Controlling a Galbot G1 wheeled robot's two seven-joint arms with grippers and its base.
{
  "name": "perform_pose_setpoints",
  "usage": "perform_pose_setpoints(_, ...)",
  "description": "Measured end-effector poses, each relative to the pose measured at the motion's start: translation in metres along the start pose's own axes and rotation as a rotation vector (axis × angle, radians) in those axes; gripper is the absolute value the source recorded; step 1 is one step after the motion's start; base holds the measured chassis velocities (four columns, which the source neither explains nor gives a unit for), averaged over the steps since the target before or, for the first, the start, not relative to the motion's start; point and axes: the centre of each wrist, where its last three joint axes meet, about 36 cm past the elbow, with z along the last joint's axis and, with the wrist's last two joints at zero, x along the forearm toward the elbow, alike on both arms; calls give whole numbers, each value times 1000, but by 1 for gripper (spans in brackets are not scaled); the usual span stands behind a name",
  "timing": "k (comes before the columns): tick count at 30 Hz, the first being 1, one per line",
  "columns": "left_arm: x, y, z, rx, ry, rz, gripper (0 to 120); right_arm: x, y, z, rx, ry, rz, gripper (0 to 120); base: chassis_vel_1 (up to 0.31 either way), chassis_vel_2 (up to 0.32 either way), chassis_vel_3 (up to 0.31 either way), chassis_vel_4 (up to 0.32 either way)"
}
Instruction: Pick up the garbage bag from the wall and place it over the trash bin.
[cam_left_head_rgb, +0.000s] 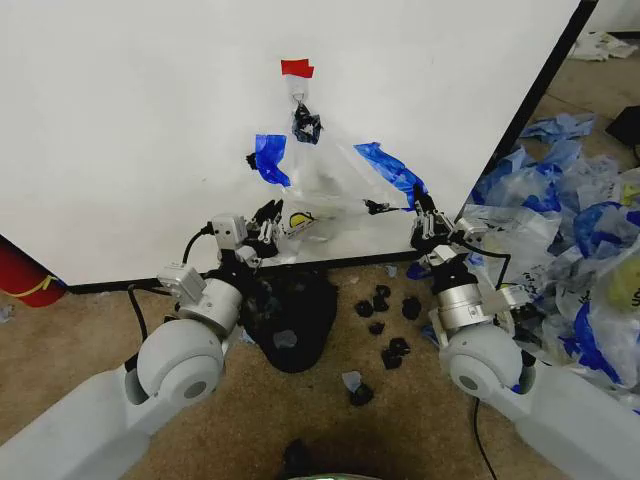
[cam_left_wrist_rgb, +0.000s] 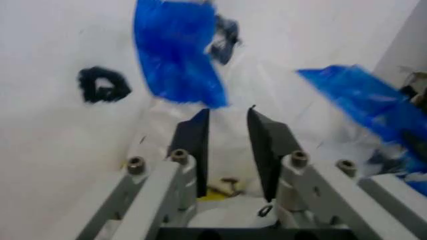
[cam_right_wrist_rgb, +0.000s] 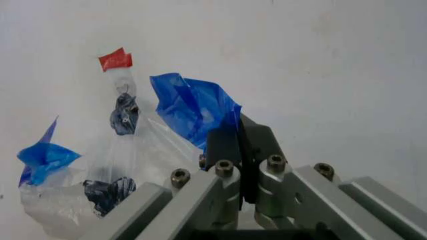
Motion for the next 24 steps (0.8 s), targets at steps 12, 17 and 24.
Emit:
perform_pose_setpoints(12, -19, 17, -7, -62, 60, -14, 71, 1, 11, -7, -17, -5, -30, 0, 0, 0, 0, 0)
perform_pose_setpoints(17, -21, 27, -12, -123, 91, -41, 93, 1, 12, -9, -18, -9, -39, 0, 0, 0, 0, 0)
perform_pose_setpoints(24, -22, 24, -26, -131, 86, -36, 98, 1, 13, -6, -21, -6, -45, 0, 0, 0, 0, 0)
